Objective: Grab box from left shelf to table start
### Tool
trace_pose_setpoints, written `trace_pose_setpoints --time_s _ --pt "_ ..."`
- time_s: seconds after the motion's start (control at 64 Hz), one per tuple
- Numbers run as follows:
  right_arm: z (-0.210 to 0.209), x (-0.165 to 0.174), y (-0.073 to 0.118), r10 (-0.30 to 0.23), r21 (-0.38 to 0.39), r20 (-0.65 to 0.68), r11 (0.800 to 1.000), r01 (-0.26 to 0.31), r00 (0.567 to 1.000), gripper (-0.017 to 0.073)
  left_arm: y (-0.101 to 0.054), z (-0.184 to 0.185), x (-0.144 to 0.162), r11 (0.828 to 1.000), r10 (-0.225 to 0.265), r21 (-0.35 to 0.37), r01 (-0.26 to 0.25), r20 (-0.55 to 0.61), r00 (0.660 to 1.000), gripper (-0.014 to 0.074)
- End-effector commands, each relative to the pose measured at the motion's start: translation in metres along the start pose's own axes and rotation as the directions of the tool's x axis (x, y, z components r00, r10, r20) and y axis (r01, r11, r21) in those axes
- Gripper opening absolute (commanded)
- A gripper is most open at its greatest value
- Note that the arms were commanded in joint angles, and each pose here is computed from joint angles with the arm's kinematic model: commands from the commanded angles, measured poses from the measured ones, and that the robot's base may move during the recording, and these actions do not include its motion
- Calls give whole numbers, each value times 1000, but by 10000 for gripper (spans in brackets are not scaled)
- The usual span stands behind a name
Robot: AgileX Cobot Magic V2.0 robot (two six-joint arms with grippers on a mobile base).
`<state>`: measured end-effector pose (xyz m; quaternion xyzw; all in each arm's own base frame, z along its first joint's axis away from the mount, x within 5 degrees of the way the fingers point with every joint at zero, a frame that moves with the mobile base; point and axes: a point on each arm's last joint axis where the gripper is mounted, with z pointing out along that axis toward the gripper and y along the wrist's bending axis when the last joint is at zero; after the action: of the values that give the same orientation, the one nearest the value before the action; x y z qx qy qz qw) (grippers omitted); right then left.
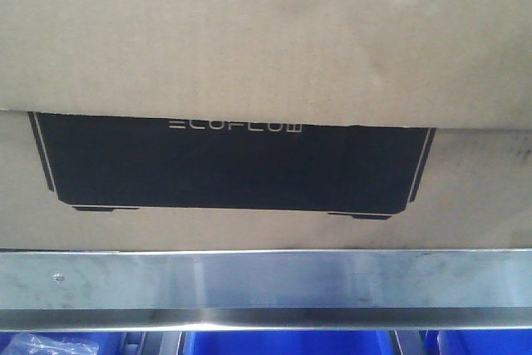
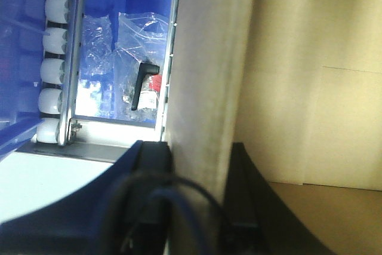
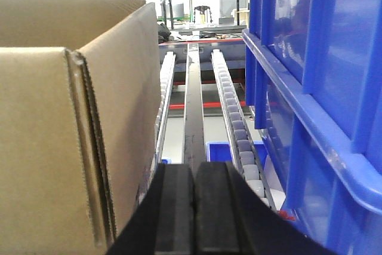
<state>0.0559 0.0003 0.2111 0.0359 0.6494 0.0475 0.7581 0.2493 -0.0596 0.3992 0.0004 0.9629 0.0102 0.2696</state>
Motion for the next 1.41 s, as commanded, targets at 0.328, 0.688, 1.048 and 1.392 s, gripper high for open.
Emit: trace_pose_setpoints --time_s 0.328,0.688,1.048,1.392 --pt "-1 -9 1 -11 -4 94 1000 11 996 25 5 -17 -1 1000 -23 1 23 54 998 -14" --pt "0 -20 2 17 -2 16 1000 -17 1000 25 5 -17 -1 1000 -23 1 23 54 998 -14" --pt "22 -82 12 69 51 -428 997 -52 901 25 5 -17 0 1000 -23 3 23 54 998 -14" --pt "50 -134 11 220 249 -618 965 -77 755 72 5 -17 0 1000 -23 3 23 54 998 -14"
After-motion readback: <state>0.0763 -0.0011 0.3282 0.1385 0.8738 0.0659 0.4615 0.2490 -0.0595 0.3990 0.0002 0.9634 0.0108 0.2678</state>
